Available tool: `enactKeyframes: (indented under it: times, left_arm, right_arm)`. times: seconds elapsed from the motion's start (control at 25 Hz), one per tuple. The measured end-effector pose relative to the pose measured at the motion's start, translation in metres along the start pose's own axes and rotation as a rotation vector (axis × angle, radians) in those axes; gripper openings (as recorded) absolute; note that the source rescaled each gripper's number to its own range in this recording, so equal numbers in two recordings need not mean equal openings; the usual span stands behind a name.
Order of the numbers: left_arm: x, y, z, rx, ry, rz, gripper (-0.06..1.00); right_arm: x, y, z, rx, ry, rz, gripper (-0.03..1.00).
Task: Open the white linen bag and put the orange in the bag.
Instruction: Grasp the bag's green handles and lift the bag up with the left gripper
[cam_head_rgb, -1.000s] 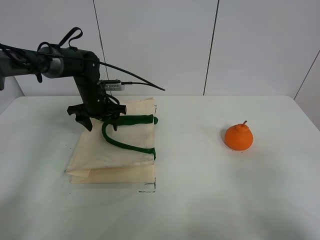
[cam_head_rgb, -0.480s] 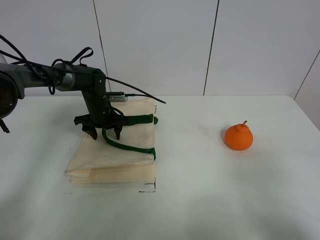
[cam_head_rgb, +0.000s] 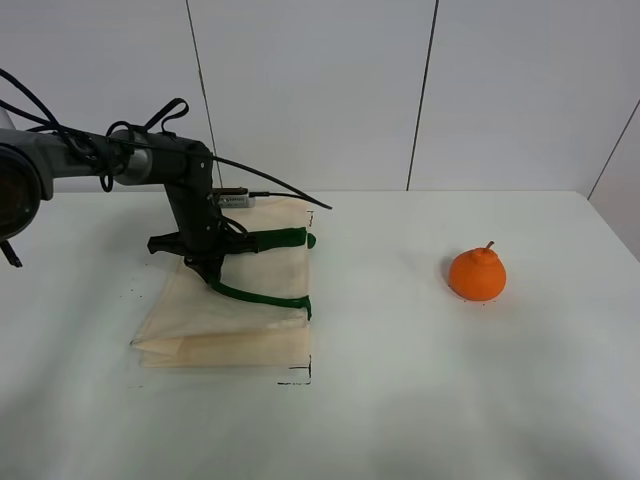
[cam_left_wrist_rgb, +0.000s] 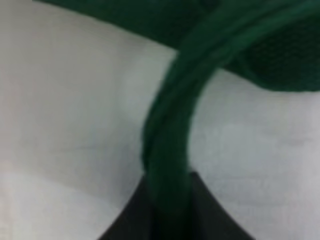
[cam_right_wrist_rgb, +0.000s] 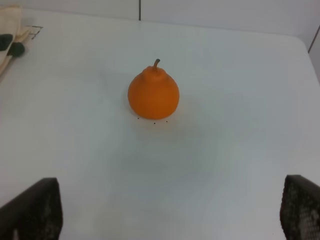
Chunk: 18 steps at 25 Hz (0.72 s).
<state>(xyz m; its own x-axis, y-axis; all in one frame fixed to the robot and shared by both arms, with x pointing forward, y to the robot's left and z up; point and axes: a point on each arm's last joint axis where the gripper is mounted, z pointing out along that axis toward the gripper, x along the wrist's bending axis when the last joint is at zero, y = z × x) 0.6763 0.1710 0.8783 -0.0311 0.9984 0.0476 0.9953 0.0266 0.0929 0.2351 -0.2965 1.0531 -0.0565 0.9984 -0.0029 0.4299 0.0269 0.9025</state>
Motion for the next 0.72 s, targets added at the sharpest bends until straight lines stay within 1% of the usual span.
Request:
enactKeyframes:
  times: [0.08, 0.2, 0.56, 0.72]
  left_arm:
    - [0.001, 0.000, -0.008, 0.010, 0.006, -0.001, 0.01]
    - [0.003, 0.003, -0.037, 0.002, 0.008, 0.010, 0.01]
    - [0.010, 0.011, -0.160, -0.150, -0.027, 0.144, 0.00]
    - [0.014, 0.012, -0.211, -0.289, -0.059, 0.160, 0.00]
  right_arm:
    - [0.000, 0.000, 0.000, 0.000, 0.000, 0.000, 1.00]
    - [0.000, 0.000, 0.000, 0.001, 0.000, 0.000, 1.00]
    - [0.000, 0.000, 0.000, 0.001, 0.000, 0.000, 1.00]
    - [0.000, 0.000, 0.000, 0.001, 0.000, 0.000, 1.00]
